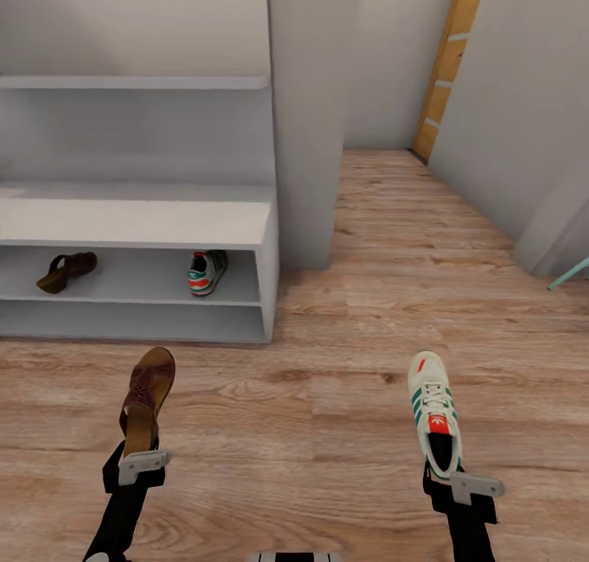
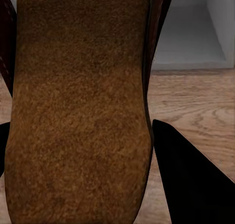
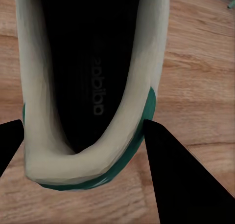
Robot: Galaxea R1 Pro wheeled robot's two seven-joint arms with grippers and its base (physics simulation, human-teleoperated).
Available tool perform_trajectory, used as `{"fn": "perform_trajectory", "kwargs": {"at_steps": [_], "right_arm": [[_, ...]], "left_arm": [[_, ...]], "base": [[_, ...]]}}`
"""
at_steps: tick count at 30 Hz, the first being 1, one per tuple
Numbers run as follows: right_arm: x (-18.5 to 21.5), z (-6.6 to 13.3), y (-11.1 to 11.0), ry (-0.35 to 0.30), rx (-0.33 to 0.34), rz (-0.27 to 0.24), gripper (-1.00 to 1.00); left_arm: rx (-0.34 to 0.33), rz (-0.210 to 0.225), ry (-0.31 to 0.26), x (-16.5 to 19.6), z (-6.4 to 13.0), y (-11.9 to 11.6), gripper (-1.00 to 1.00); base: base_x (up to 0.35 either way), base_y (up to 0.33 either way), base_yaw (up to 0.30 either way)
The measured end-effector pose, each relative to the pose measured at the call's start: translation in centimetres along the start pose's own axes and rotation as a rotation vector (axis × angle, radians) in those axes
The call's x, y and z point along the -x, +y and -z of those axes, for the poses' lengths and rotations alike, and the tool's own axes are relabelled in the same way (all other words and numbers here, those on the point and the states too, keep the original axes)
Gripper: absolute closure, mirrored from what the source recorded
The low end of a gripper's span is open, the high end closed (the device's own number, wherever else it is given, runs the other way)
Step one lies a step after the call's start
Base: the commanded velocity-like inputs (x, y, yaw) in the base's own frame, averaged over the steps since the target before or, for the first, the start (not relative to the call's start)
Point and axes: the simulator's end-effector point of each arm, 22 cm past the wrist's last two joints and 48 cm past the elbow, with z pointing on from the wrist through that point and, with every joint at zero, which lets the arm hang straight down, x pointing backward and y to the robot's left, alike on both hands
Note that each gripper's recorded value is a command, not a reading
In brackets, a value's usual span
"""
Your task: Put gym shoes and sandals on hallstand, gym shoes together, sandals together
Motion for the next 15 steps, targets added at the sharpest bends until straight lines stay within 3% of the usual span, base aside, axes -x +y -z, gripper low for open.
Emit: {"fn": "perform_trajectory", "kwargs": {"at_steps": [15], "right_arm": [[-0.01,0.01,0.07,0.000,0.001,0.000,1.00]], "left_arm": [[0.000,0.000,0.001,-0.07,0.02,0.03,1.00]], "base": [[0.000,0.262,-0.003]]}}
